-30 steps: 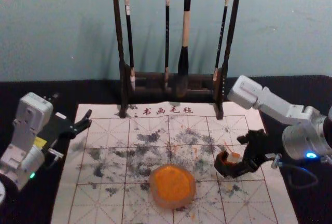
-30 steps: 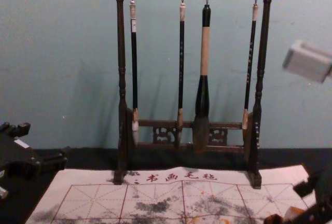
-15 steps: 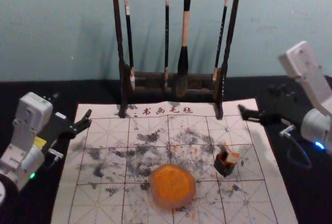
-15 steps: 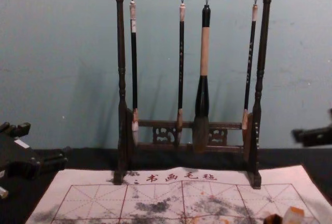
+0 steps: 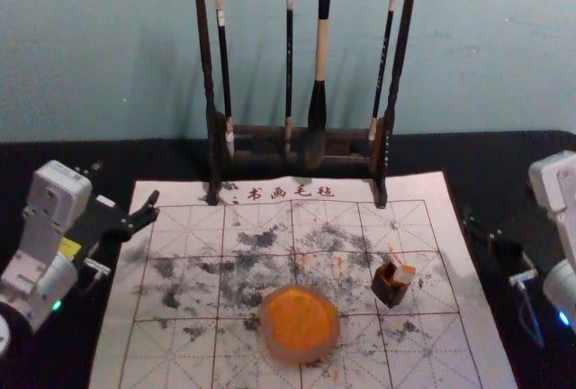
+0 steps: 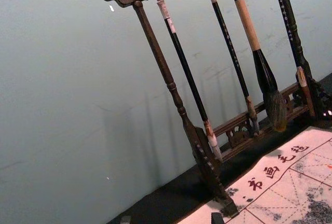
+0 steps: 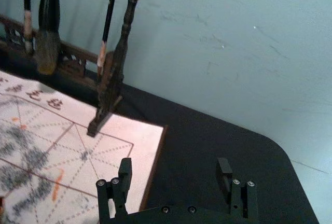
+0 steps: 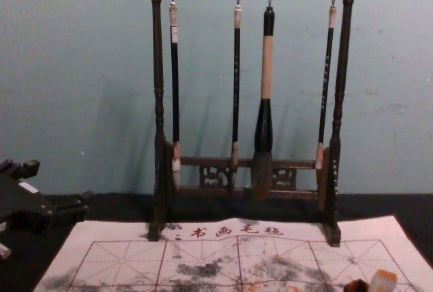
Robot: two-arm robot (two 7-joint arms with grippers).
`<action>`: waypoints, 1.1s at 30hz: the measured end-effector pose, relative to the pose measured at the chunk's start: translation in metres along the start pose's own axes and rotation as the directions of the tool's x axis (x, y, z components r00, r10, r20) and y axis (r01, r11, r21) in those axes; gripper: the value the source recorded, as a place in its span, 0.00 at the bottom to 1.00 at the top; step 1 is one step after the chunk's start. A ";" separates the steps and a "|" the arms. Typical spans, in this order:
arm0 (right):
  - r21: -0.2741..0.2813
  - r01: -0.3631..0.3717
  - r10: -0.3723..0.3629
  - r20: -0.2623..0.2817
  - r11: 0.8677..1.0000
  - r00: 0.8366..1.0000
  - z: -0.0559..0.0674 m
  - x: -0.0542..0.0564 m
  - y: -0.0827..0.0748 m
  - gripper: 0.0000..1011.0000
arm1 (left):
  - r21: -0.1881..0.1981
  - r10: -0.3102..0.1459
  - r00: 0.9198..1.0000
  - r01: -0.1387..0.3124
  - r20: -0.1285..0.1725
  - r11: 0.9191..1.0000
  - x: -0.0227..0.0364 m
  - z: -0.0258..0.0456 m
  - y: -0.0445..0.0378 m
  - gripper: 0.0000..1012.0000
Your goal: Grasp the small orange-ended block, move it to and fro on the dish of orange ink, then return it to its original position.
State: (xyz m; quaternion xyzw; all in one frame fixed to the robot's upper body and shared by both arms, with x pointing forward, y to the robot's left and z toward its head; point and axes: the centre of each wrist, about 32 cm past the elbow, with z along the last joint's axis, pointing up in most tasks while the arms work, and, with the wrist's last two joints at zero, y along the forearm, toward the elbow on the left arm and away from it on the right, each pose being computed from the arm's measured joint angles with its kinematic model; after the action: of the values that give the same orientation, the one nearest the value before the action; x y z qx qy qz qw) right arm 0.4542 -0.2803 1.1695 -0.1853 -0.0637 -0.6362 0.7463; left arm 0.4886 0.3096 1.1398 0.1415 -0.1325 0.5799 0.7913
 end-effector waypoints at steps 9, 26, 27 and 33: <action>-0.040 0.026 -0.026 0.003 0.999 1.000 -0.015 -0.009 0.001 0.99 | 0.000 0.000 1.000 0.000 0.000 1.000 0.0000 0.0000 0.0000 0.99; -0.030 0.021 -0.021 0.009 0.999 1.000 -0.013 -0.008 0.001 0.99 | 0.000 0.000 1.000 0.000 0.000 1.000 0.0000 0.0000 0.0000 0.99; -0.030 0.021 -0.021 0.010 0.999 1.000 -0.013 -0.008 0.001 0.99 | 0.000 0.000 1.000 0.000 0.000 1.000 0.0000 0.0000 0.0000 0.99; -0.028 0.020 -0.020 0.010 0.999 1.000 -0.012 -0.008 0.001 0.99 | 0.000 0.000 1.000 0.000 0.000 1.000 0.0000 0.0000 0.0000 0.99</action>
State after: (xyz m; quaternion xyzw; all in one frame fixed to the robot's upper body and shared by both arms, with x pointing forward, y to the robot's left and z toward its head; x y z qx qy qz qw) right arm 0.4516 -0.2769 1.1554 -0.1983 -0.0604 -0.6436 0.7368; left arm 0.4886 0.3096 1.1398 0.1415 -0.1324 0.5799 0.7913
